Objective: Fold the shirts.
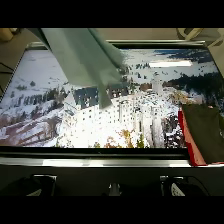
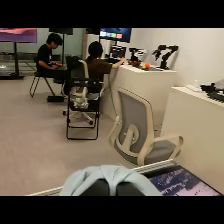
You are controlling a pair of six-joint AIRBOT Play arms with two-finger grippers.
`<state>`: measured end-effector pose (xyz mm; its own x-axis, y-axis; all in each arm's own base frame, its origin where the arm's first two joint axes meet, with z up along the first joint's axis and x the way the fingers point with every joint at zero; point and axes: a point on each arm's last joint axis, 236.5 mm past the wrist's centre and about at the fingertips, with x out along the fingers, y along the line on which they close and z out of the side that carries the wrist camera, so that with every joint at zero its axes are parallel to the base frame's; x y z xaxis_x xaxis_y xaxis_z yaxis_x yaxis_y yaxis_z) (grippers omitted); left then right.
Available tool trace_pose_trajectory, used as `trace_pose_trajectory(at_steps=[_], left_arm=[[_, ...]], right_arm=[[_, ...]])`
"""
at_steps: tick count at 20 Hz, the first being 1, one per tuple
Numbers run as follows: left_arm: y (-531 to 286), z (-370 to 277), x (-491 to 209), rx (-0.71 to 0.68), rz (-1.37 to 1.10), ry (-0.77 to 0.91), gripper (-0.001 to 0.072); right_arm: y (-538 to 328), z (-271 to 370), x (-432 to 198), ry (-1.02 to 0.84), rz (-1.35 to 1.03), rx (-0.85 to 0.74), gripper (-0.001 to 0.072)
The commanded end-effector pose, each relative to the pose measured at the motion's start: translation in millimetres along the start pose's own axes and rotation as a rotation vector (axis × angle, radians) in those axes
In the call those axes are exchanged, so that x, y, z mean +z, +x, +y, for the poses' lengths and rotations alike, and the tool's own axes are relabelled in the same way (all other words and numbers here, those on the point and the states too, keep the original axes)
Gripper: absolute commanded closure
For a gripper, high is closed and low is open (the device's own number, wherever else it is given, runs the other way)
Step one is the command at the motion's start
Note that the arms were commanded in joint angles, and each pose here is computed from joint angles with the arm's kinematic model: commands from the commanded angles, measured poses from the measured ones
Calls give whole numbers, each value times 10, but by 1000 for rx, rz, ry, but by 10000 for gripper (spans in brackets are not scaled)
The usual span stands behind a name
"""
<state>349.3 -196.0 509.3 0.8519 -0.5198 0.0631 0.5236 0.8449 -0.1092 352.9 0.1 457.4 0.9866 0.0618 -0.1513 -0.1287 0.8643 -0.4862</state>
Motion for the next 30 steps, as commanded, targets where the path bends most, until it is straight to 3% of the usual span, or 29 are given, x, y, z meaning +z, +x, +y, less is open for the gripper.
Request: trace_pose_trajectory(at_steps=[1, 5, 8, 12, 13, 14, 15, 17, 21, 25, 30], left_arm=[[-46, -152, -750, -29, 259, -64, 682], [46, -8, -3011, 54, 824, -172, 682], [-247, -61, -4581, 115, 1092, -300, 682], [-675, -223, -5560, 157, 1297, -529, 673], [-664, -213, -5540, 160, 1300, -551, 530], [-628, -169, -5434, 163, 1291, -559, 176], [-597, -78, -5275, 154, 1286, -536, -13], [-614, 247, -4892, 149, 1287, -420, -13], [-909, 1174, -4302, 343, 1259, -290, -12], [-1245, 1616, -4755, 481, 1324, -469, 6], [-1150, 1614, -5505, 470, 1355, -676, 12]], right_arm=[[-524, 137, 11, 0, 30, 32, 167], [-336, 773, -1080, 43, 463, 322, 167], [71, 1173, -1876, 96, 685, 469, 167], [485, 1907, -2770, 229, 835, 658, 168], [473, 2143, -2858, 273, 843, 740, 167], [440, 2367, -2895, 318, 840, 826, 162], [403, 2523, -2898, 357, 830, 884, 139], [289, 2746, -2930, 401, 827, 977, 84], [-56, 3045, -3269, 437, 946, 1092, 86], [-317, 3443, -3552, 575, 1017, 1163, 90], [-480, 3708, -3687, 689, 1043, 1194, 97]])
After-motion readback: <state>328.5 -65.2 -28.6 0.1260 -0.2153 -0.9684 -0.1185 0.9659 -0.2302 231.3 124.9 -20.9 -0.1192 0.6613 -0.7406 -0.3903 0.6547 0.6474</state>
